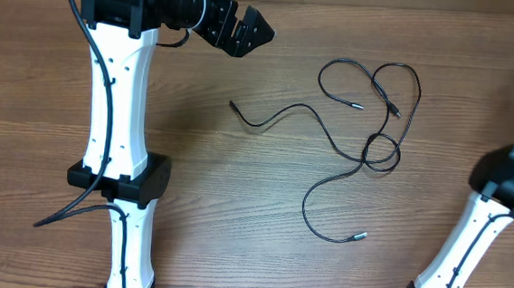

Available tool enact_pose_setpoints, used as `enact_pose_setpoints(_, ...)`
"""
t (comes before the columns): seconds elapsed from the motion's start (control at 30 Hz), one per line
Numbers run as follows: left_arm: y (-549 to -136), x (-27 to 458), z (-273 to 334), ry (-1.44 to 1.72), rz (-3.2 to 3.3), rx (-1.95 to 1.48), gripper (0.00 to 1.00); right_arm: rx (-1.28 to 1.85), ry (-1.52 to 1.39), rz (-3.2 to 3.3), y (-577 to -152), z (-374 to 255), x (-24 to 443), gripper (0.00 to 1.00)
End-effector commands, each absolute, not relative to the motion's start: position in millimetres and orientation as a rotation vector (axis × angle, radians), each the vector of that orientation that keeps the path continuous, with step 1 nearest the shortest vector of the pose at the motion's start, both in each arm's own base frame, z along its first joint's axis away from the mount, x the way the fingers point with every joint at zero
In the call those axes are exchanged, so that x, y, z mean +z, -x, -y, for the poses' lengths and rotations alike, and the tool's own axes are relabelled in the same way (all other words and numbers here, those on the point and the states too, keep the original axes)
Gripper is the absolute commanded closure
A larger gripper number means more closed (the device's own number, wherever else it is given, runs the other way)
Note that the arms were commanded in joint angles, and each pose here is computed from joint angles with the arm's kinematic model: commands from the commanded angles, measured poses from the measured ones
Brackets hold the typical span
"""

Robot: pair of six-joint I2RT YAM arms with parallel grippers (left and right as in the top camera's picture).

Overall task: Untangle cables
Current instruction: 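Bring right gripper back over the cables and grasp a strand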

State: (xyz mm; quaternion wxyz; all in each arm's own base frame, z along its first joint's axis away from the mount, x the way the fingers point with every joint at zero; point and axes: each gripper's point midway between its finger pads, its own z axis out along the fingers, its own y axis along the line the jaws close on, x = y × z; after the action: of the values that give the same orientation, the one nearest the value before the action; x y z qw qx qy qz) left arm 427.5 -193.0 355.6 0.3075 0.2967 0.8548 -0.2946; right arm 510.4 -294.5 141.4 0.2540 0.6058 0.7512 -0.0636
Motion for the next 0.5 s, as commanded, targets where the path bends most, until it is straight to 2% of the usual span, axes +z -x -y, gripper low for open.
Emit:
enact_pose_setpoints(0.0,-431.5,349.3,191.7,-0.804,-2.267,-0.736,0.00,-0.131,-1.533,-2.179,-526.1,231.7,146.5,0.00)
enact_pose_setpoints(0.23,-435.4,346.3,185.7,-0.789,-2.283,-0.687,0.00,-0.117,-1.254,-2.587,-519.1,112.5,121.3,0.00)
enact_pose_setpoints(0.37,-435.7,346.0,185.0,-0.787,-2.285,-0.683,0.00,-0.182,-1.040,-2.769,-510.3,63.2,105.6,0.00)
enact_pose_setpoints(0.47,-435.7,346.0,185.0,-0.787,-2.285,-0.683,0.00,-0.251,-1.007,-2.833,-503.4,45.3,87.2,0.00)
